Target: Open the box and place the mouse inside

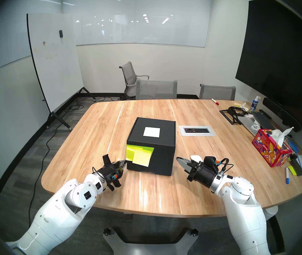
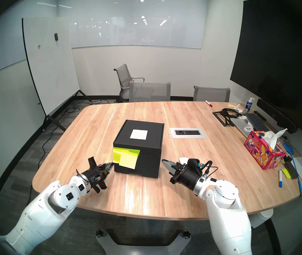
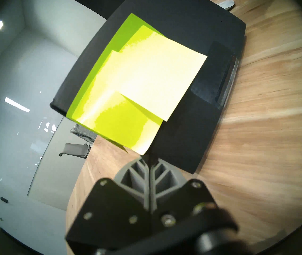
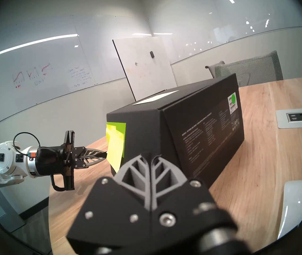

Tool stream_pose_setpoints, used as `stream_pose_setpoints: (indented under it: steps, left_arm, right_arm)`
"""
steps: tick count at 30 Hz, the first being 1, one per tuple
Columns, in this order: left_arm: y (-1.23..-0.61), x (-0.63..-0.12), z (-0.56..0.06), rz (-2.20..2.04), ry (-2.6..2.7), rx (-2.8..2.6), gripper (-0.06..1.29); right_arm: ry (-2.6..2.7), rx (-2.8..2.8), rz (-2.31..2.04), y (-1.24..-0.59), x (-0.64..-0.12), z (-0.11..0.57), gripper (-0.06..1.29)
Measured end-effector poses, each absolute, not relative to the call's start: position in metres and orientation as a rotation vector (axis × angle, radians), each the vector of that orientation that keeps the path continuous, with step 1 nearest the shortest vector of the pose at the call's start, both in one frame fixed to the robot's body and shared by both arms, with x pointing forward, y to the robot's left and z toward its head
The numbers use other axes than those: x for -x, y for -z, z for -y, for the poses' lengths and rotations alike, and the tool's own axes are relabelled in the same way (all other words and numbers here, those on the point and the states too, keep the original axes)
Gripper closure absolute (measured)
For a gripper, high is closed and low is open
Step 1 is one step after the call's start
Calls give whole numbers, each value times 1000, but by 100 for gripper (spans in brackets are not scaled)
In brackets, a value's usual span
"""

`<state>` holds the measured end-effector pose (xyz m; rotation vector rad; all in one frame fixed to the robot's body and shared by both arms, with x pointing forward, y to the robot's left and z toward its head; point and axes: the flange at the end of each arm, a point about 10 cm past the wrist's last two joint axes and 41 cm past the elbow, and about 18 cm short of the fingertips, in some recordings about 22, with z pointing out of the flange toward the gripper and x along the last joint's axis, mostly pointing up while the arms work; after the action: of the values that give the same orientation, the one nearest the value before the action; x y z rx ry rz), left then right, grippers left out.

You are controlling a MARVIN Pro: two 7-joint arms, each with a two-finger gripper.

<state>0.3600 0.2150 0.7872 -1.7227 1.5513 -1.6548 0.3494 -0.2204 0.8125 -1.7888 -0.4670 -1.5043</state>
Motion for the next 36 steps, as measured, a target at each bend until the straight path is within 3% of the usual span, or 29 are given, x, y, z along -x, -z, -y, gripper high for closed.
stream_pose_setpoints:
  steps: [36]
  left_arm:
    - [-784, -381, -221, -1593, 1631, 1749, 125]
  right_arm:
    - [1511, 1779, 456, -809, -350, 221, 125]
